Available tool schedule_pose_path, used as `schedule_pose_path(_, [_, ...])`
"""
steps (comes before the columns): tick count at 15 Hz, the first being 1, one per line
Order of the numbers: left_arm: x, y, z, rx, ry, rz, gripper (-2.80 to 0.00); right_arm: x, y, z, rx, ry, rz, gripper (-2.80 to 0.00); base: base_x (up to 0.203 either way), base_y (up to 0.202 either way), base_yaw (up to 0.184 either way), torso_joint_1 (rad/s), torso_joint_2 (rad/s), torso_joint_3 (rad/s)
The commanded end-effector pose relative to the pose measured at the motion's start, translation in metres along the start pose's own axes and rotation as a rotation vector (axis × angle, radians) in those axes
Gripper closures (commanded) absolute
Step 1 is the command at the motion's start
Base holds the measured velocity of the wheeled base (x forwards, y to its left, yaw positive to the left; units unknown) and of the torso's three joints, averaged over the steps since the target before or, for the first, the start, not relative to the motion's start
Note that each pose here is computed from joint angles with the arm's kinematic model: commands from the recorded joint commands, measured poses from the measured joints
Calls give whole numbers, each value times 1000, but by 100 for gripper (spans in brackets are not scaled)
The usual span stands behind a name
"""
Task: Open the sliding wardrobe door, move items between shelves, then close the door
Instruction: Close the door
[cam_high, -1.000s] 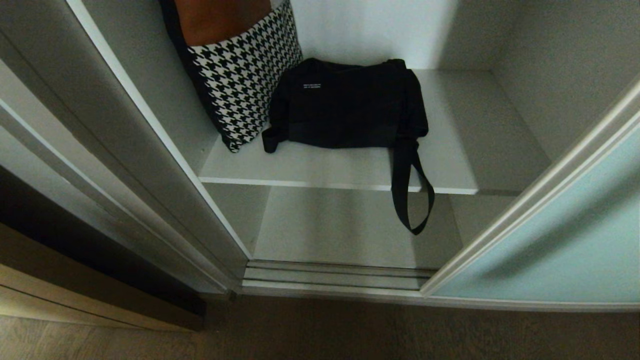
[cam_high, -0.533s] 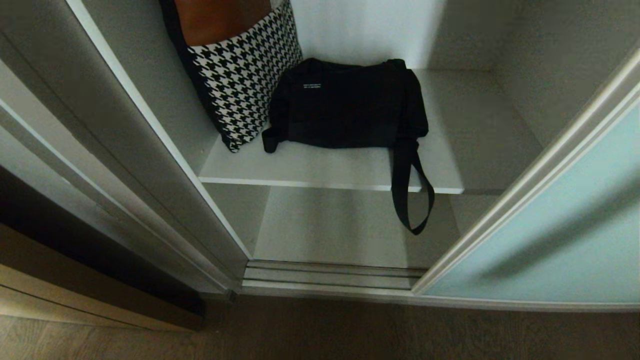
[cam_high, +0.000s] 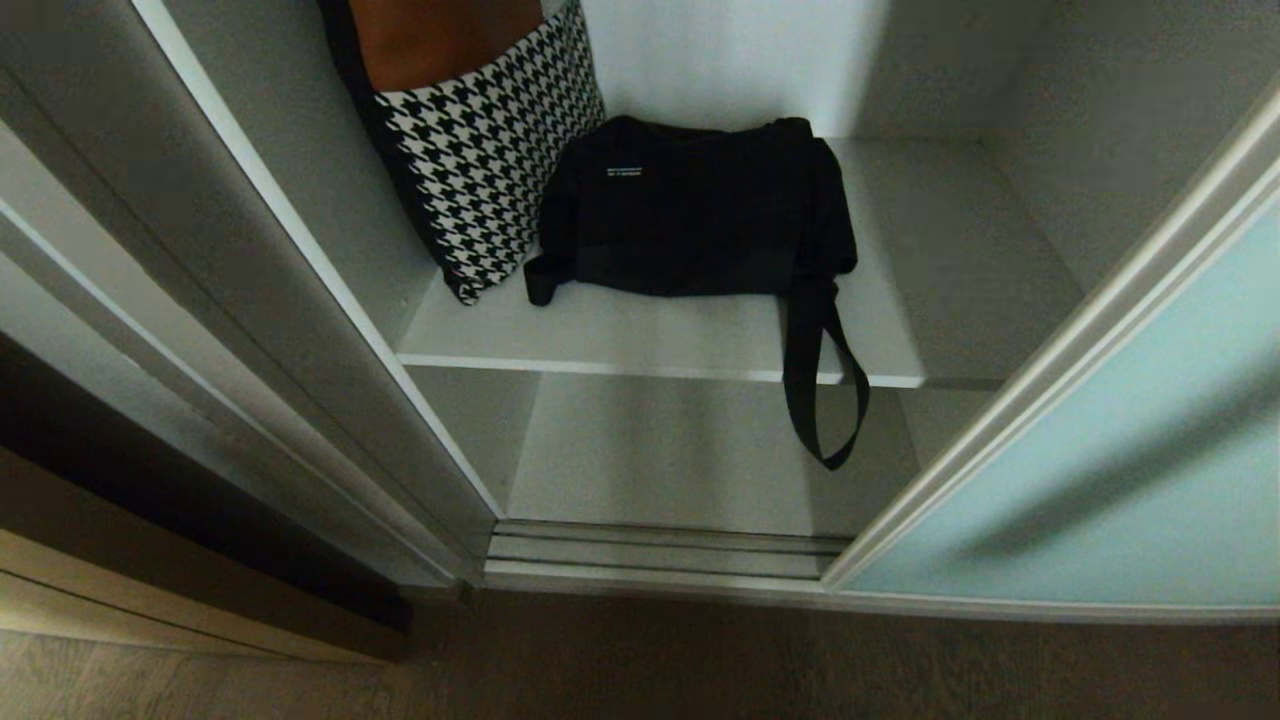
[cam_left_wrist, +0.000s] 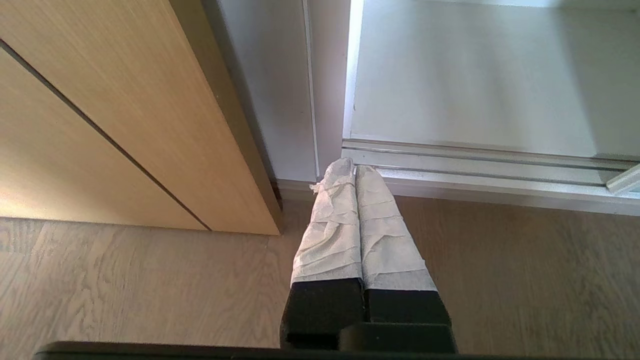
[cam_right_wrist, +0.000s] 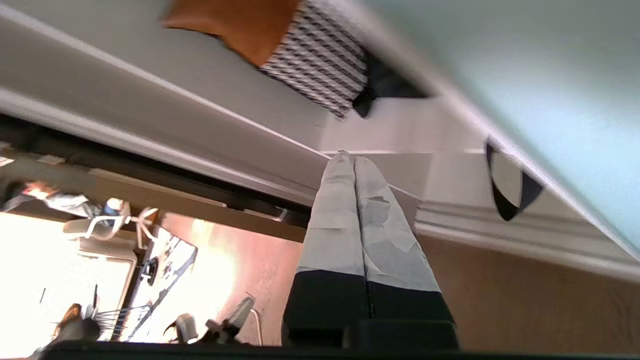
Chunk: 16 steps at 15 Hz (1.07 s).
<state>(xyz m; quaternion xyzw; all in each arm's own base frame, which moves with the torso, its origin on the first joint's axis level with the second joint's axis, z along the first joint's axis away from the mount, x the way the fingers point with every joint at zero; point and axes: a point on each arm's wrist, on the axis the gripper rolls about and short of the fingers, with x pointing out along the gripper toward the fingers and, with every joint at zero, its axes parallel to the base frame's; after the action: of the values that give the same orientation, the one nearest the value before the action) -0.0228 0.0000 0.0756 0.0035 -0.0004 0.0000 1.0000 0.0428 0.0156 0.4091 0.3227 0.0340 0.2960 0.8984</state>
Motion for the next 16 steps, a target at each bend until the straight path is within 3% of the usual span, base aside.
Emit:
schedule_pose_path(1, [0, 0, 0, 1, 1, 0, 0, -33, 16, -6, -42, -89, 7, 0, 0, 0, 0, 0, 0, 0])
schedule_pose_path(3, [0, 0, 0, 1, 2, 0, 0, -34, 17, -6, -55, -134, -47, 0, 0, 0, 0, 0, 0, 0])
schedule_pose_path(9, [0, 0, 0, 1, 1, 0, 0, 0, -11, 2, -2, -95, -151, 0, 0, 0, 0, 0, 0, 0])
schedule_pose_path(16, [0, 0, 0, 1, 1, 0, 0, 24, -24, 12, 22, -66, -175, 0, 0, 0, 0, 0, 0, 0])
